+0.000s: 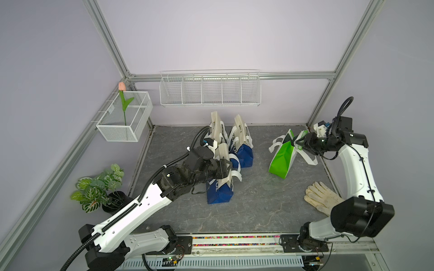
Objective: Open the takeout bag
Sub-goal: Place the takeout bag at the center of the board.
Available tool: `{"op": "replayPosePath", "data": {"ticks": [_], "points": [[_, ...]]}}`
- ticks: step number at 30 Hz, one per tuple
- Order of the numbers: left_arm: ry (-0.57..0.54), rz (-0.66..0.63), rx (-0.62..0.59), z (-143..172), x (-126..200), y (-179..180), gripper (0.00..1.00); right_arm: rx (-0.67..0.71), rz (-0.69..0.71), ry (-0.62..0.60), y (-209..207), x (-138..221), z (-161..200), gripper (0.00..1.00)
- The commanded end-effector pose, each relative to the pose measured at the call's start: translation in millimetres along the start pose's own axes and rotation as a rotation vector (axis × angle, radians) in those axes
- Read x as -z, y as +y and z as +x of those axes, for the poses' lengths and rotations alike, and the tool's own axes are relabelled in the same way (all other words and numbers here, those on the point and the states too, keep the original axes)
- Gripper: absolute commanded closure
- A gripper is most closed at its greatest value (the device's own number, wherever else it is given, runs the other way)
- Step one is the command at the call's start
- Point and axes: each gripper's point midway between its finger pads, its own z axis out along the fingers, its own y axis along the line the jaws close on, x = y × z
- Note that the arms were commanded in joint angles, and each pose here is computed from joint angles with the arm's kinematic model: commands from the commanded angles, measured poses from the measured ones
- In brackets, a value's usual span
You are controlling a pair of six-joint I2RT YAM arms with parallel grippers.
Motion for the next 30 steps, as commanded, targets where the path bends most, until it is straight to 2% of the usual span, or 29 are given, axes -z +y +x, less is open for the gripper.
{"op": "replayPosePath", "data": {"ticks": [1, 2, 5, 7, 9, 17, 20, 22, 24, 25, 27, 30], "points": [[-0.021, -0.012, 0.02, -2, 3, 5, 0.42, 0.01, 0.031, -0.02, -3, 9, 4, 0.47], [-0.022, -0.015, 0.022, -2, 4, 6, 0.43, 0.013, 0.031, -0.024, -3, 10, 5, 0.51], [-0.022, -0.022, 0.021, -1, 4, 9, 0.47, 0.019, 0.043, -0.036, -4, 13, 3, 0.74], [-0.021, -0.026, 0.026, 0, 3, 10, 0.48, 0.021, 0.048, -0.033, -4, 12, 2, 0.84], [-0.016, -0.023, 0.029, 1, 1, 10, 0.5, 0.023, 0.067, -0.031, -6, 12, -3, 0.88], [-0.018, -0.04, 0.041, 4, -2, 16, 0.51, 0.035, 0.127, -0.046, -11, 16, -28, 0.91], [-0.015, -0.045, 0.048, 6, -3, 19, 0.53, 0.026, 0.125, -0.027, -14, 10, -25, 0.89], [-0.014, -0.051, 0.051, 7, -3, 21, 0.53, 0.028, 0.143, -0.025, -18, 9, -22, 0.84], [-0.019, -0.06, 0.056, 6, -3, 23, 0.53, 0.035, 0.163, -0.036, -21, 13, -20, 0.64], [-0.021, -0.066, 0.059, 6, -3, 24, 0.53, 0.037, 0.161, -0.04, -20, 14, -19, 0.57], [-0.018, -0.084, 0.073, 5, -4, 29, 0.52, 0.062, 0.16, -0.043, -13, 17, -16, 0.5], [-0.02, -0.094, 0.101, 1, -3, 34, 0.52, 0.114, 0.191, -0.056, -3, 26, -10, 0.47]]}}
